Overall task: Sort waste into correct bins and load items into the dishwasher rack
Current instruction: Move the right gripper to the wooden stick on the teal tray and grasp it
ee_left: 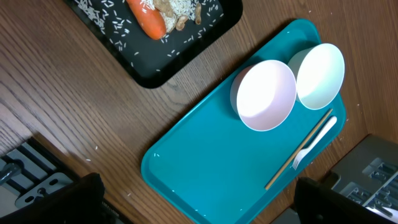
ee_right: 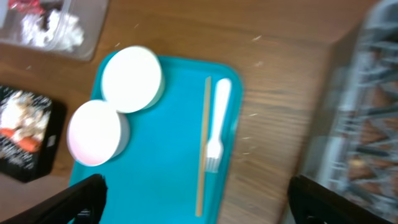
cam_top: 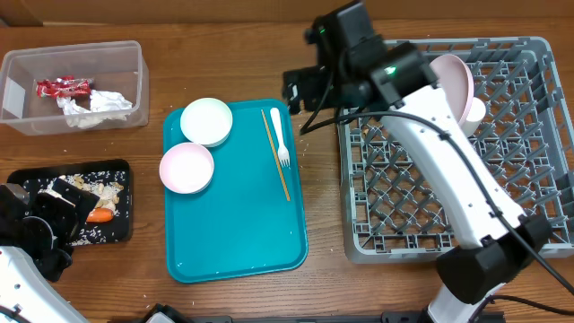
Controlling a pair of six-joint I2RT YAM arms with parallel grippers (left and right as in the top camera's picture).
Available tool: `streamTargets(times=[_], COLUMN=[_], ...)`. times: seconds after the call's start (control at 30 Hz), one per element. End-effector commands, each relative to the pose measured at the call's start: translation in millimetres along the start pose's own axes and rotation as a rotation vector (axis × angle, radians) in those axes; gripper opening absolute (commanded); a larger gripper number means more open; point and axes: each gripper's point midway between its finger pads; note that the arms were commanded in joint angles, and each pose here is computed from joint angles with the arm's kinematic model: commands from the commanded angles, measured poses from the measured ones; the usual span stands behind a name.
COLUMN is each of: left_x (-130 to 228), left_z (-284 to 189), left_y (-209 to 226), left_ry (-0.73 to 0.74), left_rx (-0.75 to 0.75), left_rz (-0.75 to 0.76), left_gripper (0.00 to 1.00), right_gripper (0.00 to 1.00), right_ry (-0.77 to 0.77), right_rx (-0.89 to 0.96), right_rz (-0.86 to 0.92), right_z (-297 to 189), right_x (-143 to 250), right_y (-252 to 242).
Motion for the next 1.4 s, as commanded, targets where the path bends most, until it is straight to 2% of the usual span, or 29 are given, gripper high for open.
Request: streamTargets(times=[0.0,0.17,0.37,0.53,0.83,1.27,1.37], left_x=[0,0,0,0,0,0,0], left_z=[2,2,2,2,2,2,2], left_y=[-1,-1,-1,-1,-1,-1,-1], left_ry=[0.008,0.007,0.008,0.008,0.008,0.008,0.008], left_rx=[0.013,0.013,0.013,0.013,0.013,0.013,0.013], left_rz=[-0.020,-0.019,-0.020,-0.020,-0.020,-0.020,-0.020], left_gripper=[1.00,1.00,1.00,1.00,1.00,1.00,1.00], right_gripper=[0.88,0.71,0.59,0.54,0.51,0.50,0.47], right_ry=[0.150,0.267,0.370,0.446,0.537,0.561,0.558], right_rx=[-0.038,-0.011,0.065,0.119,0.204,0.234,0.231], right_rz=[0.001,-0.026,0.047,0.081,0.115,0.156,0.156], right_z=[55,113,156,176,183,198,201], right_x=[36,71,105,130,155,177,179], right_y=[15,19,14,6,-11,-25,-26])
Point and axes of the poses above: each gripper's point midway between its finger pads, its own z axis out along the fingers, its own y axis along the line the jaws close on, x = y × z, and after that the axes turned 6 degrees about z, right-handed
